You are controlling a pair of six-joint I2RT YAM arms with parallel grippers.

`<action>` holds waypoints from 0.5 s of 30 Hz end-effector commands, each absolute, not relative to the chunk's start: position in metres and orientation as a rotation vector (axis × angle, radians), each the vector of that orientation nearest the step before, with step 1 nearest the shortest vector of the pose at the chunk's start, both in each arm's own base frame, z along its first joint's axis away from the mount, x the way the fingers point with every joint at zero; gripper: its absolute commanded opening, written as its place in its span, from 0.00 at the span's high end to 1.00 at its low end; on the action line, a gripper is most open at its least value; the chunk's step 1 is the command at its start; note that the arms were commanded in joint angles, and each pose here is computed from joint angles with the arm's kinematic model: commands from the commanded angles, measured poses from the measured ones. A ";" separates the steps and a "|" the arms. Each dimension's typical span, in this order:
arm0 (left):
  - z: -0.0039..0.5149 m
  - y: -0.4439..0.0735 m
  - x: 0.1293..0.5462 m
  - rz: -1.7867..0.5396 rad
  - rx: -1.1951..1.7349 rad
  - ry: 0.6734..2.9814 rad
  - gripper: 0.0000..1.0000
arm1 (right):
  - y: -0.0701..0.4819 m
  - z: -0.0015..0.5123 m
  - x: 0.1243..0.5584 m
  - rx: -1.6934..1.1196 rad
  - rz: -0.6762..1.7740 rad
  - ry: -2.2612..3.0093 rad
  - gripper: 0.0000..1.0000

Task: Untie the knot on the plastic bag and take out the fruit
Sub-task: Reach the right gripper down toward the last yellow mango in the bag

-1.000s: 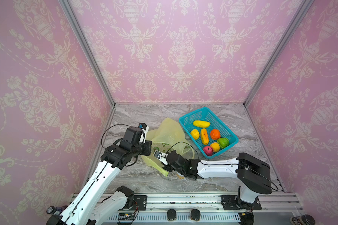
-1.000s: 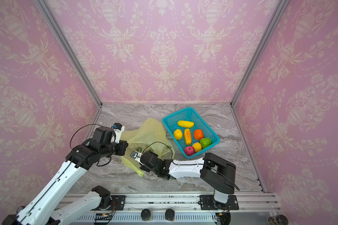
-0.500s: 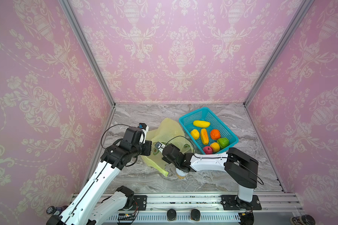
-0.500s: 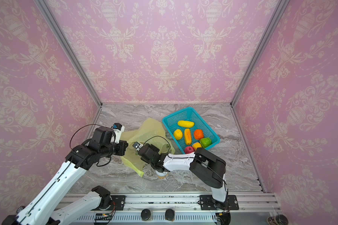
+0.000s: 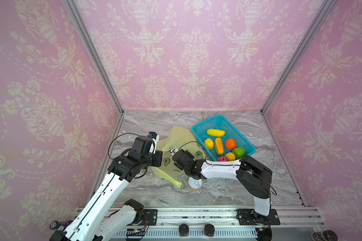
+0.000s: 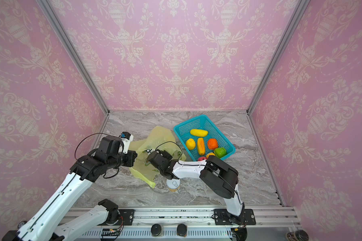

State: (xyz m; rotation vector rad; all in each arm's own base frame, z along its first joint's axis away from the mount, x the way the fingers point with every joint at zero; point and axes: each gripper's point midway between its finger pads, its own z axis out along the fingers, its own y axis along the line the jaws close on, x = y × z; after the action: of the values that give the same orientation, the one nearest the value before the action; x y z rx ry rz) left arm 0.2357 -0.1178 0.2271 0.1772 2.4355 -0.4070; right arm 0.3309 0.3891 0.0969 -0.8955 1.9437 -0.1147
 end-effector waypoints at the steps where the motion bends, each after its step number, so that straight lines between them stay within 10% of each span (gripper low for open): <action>1: 0.225 -0.116 0.231 -0.414 0.166 2.450 1.00 | 0.403 0.090 0.322 -0.953 -0.098 1.936 0.69; 15: 0.225 -0.116 0.231 -0.414 0.164 2.451 1.00 | 0.408 0.079 0.329 -0.965 -0.178 1.941 0.42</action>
State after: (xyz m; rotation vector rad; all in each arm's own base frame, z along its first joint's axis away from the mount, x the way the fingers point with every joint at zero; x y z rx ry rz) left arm 0.2357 -0.1178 0.2271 0.1772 2.4355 -0.4070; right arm 0.3188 0.4092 0.0738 -1.0091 1.9314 -0.1390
